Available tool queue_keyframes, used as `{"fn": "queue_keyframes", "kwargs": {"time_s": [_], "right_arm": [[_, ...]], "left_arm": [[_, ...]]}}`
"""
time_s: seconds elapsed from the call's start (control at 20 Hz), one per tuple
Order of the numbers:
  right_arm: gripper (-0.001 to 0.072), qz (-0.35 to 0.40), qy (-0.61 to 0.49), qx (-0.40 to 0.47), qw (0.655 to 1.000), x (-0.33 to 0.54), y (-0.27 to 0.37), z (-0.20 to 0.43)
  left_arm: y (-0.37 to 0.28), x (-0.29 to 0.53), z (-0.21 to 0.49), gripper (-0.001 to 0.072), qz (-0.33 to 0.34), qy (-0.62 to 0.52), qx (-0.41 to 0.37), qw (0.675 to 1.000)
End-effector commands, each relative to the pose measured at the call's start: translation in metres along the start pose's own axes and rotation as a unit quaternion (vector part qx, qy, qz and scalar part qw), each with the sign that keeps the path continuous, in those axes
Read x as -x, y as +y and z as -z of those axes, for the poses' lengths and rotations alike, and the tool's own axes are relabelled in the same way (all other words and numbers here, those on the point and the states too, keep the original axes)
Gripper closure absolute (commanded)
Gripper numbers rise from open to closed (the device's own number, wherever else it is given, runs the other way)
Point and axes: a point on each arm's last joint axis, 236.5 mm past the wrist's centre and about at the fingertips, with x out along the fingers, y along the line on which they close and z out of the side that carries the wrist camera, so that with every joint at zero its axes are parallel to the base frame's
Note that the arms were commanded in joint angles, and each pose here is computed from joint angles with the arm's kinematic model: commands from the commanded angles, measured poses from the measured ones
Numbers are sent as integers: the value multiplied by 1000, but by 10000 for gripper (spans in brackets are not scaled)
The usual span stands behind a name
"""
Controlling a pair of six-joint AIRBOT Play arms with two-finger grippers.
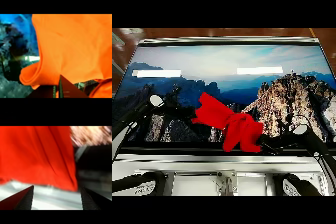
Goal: Fold the shirts.
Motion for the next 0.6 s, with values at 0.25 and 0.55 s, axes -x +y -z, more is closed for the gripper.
{"fn": "queue_keyframes", "kwargs": {"time_s": [0.25,0.55], "right_arm": [[655,7,30,11,999,-36,17,14],[656,44,-162,231,958,96,94,-52]], "left_arm": [[-11,21,-10,664,5,-30,-24,999],[-32,155,-92,665,-21,-205,-92,974]]}}
